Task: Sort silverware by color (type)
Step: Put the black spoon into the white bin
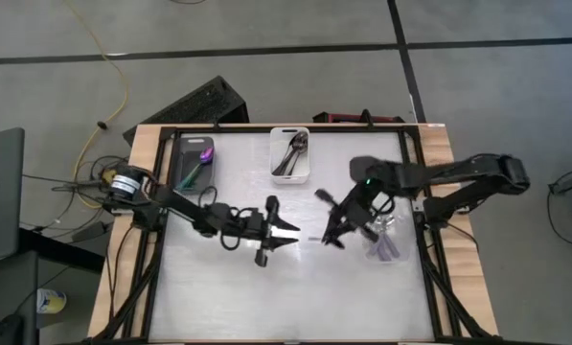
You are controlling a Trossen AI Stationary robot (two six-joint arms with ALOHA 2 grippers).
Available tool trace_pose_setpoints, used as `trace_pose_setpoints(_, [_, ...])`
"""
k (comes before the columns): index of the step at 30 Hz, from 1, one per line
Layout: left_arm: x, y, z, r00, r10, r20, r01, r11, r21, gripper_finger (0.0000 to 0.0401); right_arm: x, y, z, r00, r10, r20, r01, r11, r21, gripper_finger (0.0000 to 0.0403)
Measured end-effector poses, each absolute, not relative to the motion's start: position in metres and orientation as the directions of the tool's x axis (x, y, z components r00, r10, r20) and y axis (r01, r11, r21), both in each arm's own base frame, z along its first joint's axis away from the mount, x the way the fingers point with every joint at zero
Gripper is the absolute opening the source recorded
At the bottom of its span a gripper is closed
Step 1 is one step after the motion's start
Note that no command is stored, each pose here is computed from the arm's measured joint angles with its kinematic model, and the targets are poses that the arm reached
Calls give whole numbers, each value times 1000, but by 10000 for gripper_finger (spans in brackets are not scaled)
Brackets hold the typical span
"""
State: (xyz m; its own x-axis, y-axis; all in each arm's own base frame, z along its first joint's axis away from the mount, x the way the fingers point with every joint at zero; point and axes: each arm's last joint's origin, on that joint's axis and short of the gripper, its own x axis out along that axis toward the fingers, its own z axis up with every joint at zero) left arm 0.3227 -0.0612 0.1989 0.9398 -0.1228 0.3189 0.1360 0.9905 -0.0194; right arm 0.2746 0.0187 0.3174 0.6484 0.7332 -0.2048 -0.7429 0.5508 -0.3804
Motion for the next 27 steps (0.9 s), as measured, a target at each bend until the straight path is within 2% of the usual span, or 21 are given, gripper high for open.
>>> trace_pose_setpoints(4, [341, -52, 202, 935, -208, 287, 223, 975, -20, 116, 294, 30, 309, 676, 715, -177, -723, 598, -347, 33])
trace_pose_setpoints(14, [365, -43, 207, 913, -391, 118, 399, 915, -53, 116, 315, 32, 288, 671, 718, -186, -735, 608, -300, 35])
trace_pose_setpoints(17, [366, -41, 205, 919, -384, 94, 390, 919, -63, 116, 316, 33, 285, 660, 726, -194, -746, 603, -282, 35])
trace_pose_setpoints(23, [368, -26, 203, 958, -277, 75, 284, 951, -120, 116, 313, 40, 282, 614, 758, -218, -788, 575, -219, 35])
trace_pose_setpoints(27, [367, -23, 203, 912, -404, 73, 410, 905, -111, 116, 310, 42, 279, 593, 765, -250, -805, 566, -180, 35])
